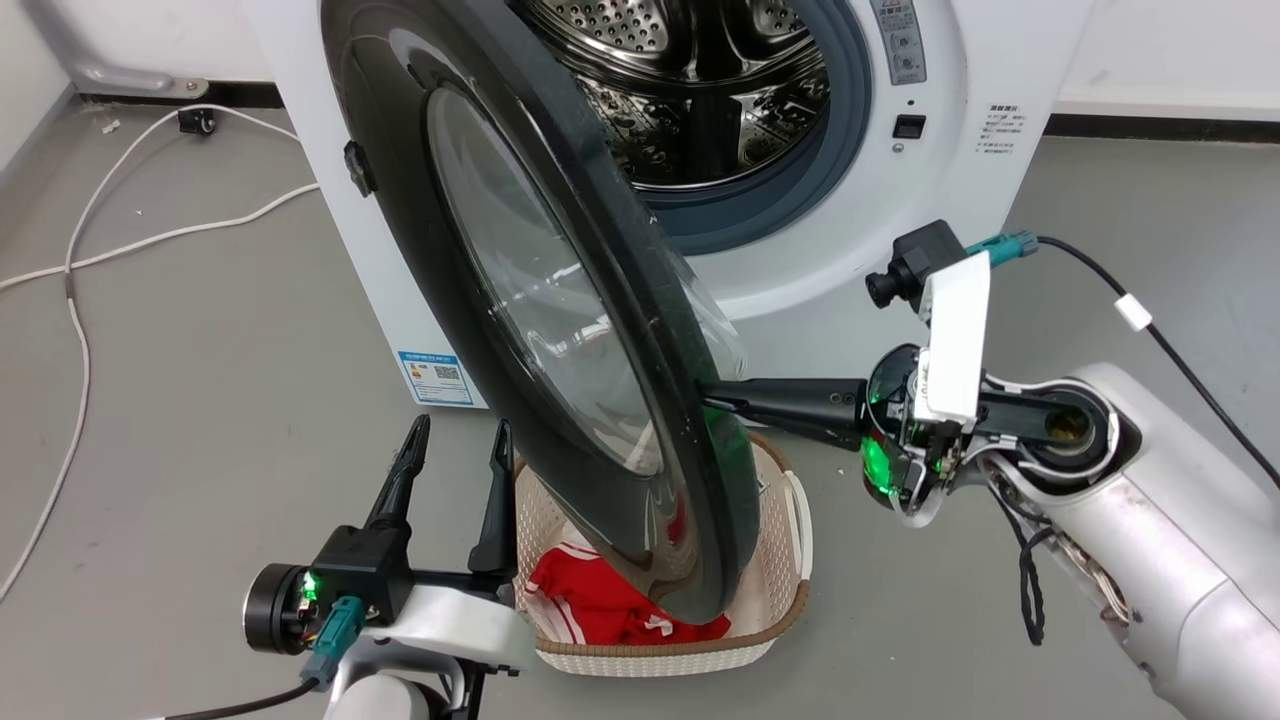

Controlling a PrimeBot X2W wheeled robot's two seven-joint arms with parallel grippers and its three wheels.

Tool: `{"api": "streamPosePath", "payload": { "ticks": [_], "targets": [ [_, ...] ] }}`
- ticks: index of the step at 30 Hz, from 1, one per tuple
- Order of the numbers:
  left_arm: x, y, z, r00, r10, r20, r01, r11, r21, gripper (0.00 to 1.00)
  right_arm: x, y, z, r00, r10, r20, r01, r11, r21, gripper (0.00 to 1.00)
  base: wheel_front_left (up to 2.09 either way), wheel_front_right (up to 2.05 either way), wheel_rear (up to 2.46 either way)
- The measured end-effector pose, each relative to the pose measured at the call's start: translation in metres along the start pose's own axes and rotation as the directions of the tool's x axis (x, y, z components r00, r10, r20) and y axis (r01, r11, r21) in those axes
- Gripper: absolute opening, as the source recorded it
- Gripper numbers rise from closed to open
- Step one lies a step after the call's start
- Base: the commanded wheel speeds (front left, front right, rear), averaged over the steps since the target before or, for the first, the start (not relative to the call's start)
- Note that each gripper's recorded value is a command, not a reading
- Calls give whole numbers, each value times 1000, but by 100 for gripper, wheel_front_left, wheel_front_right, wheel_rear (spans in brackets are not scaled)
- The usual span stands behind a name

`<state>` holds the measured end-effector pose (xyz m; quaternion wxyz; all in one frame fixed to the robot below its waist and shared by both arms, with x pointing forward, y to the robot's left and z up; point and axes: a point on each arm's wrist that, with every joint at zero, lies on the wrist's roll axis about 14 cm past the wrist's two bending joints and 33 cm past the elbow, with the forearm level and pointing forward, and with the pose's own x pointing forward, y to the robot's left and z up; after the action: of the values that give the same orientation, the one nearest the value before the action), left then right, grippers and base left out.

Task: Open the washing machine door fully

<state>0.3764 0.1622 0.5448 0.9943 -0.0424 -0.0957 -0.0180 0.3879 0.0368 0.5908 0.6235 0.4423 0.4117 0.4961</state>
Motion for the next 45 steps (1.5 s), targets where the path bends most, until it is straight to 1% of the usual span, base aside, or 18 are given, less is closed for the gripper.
{"api": "streamPosePath", "payload": {
  "ticks": [3,7,11,15,17,18,21,24,26,29,31,33,34,35,39,42,44,45],
  "targets": [
    [-1,2,0,1000,6,-1,-6,1000,1,100,4,4,-4,1000,22,8,-22,1000,6,0,0,0,0],
    [-2,3,1,1000,10,2,-10,1000,1,100,6,7,-5,998,39,58,-40,999,10,0,0,0,0],
    [-1,3,1,1000,13,2,-13,1000,1,100,-3,4,8,981,48,188,-55,998,35,0,0,0,0],
    [1,1,0,1000,10,2,-10,1000,-1,100,-26,-2,25,936,48,349,-74,995,62,0,0,0,0],
    [3,0,-1,1000,6,-1,-6,1000,-1,100,-42,-6,32,901,47,432,-92,992,83,0,0,0,0],
    [3,0,-2,1000,4,-1,-4,1000,-2,100,-50,-11,33,885,32,464,-82,993,89,0,0,0,0],
    [4,-3,-4,1000,-4,-8,4,1000,-5,100,-78,-25,35,819,-4,573,-83,989,126,0,0,0,0],
    [6,-6,-4,1000,-11,-6,11,1000,-5,100,-102,-36,30,756,-34,653,-93,983,160,0,0,0,0],
    [6,-7,-4,1000,-16,-7,16,1000,-4,100,-119,-49,22,710,-77,700,-79,979,188,0,0,0,0],
    [5,-8,-5,1000,-18,-9,18,1000,-3,100,-145,-65,13,623,-131,771,-76,971,227,0,0,0,0],
    [5,-8,-4,1000,-20,-7,20,1000,-4,100,-163,-75,9,552,-169,816,-56,969,239,0,0,0,0],
    [5,-8,-4,1000,-19,-5,19,1000,-4,100,-177,-83,3,482,-201,853,-45,966,254,37,0,0,0],
    [5,-8,-4,1000,-21,-4,21,1000,-4,100,-185,-87,1,443,-218,870,-28,966,257,81,0,0,0],
    [5,-8,-4,1000,-19,-5,19,1000,-4,100,-192,-91,-2,403,-231,885,-19,965,261,100,0,0,0],
    [3,-7,-4,1000,-19,-8,19,1000,-4,100,-220,-101,-9,259,-265,929,85,964,251,100,0,0,0],
    [1,-7,-6,1000,-19,-14,19,1000,-5,100,-239,-109,-14,186,-280,942,206,948,242,100,0,0,0],
    [1,-8,-6,1000,-21,-14,21,1000,-6,100,-253,-113,-13,149,-280,948,304,926,225,100,0,0,0],
    [0,-8,-6,1000,-21,-14,21,1000,-5,100,-262,-114,-12,124,-275,953,344,913,219,100,0,0,0]
  ]
}}
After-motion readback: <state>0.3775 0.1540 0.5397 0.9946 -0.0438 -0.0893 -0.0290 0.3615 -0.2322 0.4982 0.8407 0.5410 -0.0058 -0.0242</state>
